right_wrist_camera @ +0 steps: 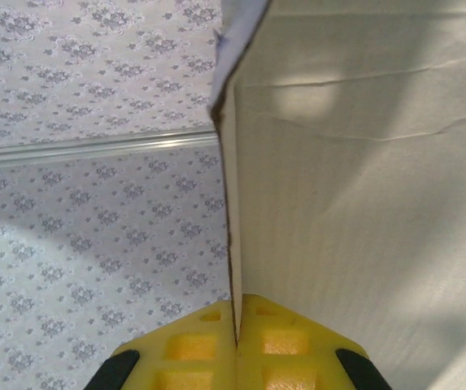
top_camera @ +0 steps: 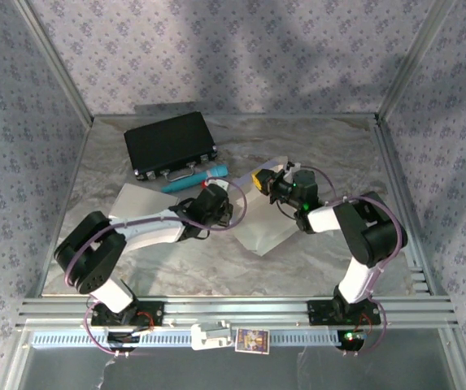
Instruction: Fold the paper box
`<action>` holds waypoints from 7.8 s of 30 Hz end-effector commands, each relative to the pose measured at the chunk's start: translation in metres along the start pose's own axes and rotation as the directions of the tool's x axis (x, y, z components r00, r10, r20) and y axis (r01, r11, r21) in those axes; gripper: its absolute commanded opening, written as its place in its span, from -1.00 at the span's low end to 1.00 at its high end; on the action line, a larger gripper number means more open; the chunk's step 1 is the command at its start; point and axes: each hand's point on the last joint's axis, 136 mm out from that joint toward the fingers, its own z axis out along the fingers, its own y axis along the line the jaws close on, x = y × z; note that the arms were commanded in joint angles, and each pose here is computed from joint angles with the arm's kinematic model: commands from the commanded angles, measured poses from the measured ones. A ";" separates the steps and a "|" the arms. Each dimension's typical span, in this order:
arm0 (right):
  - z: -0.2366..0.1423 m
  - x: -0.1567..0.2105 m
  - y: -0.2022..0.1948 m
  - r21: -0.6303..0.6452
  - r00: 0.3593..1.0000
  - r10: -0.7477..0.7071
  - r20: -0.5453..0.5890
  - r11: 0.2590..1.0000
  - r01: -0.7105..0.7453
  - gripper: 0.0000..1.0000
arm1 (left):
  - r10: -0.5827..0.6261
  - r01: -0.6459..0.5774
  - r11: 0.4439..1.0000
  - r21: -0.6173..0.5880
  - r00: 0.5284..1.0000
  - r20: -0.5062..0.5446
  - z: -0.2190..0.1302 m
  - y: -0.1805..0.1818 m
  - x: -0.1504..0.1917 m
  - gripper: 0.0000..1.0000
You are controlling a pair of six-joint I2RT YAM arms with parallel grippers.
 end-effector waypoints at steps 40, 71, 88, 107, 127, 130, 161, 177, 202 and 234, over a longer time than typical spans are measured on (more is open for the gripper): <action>-0.014 0.012 -0.011 0.157 0.992 0.092 0.083 0.982 -0.105 -1.00 | -0.078 0.065 0.977 -0.203 0.995 -0.057 0.030 -0.001 -0.010 -0.48; -0.028 0.001 -0.005 0.305 0.986 0.083 0.141 0.944 -0.123 -0.36 | -0.183 0.132 0.916 -0.379 0.978 -0.101 0.010 0.019 -0.016 -1.00; -0.087 -0.049 0.058 0.643 0.947 -0.311 -0.080 0.710 0.288 0.30 | -0.276 0.088 0.894 -0.439 0.880 -0.386 -0.029 0.088 0.001 -1.00; 0.011 -0.054 0.044 0.662 0.883 -0.373 -0.283 0.590 0.462 0.21 | -0.309 0.106 0.906 -0.409 0.827 -0.470 -0.024 0.101 -0.010 -1.00; 0.049 -0.036 0.005 0.638 0.871 -0.308 -0.383 0.593 0.491 0.14 | -0.297 0.106 0.913 -0.393 0.835 -0.464 -0.019 0.098 -0.017 -1.00; 0.050 -0.024 0.006 0.621 0.867 -0.294 -0.403 0.608 0.494 0.14 | -0.296 0.108 0.914 -0.392 0.836 -0.461 -0.017 0.098 -0.019 -1.00; -0.037 -0.024 -0.073 0.643 0.860 -0.333 -0.386 0.571 0.510 -0.02 | -0.187 0.081 0.960 -0.266 0.898 -0.398 -0.011 0.087 -0.036 -1.00; -0.006 -0.021 -0.106 0.631 0.842 -0.325 -0.431 0.559 0.538 -0.16 | -0.188 0.084 0.962 -0.258 0.893 -0.409 -0.007 0.085 -0.036 -1.00; -0.035 -0.035 -0.011 0.536 0.747 -0.528 -0.403 0.526 0.661 -0.09 | -0.174 0.136 0.983 -0.126 0.915 -0.364 -0.016 0.073 -0.062 -1.00; -0.099 -0.033 0.114 0.096 0.663 -0.688 -0.296 0.669 0.737 -0.16 | -0.004 0.205 0.883 0.423 0.904 -0.429 -0.028 0.025 -0.090 -1.00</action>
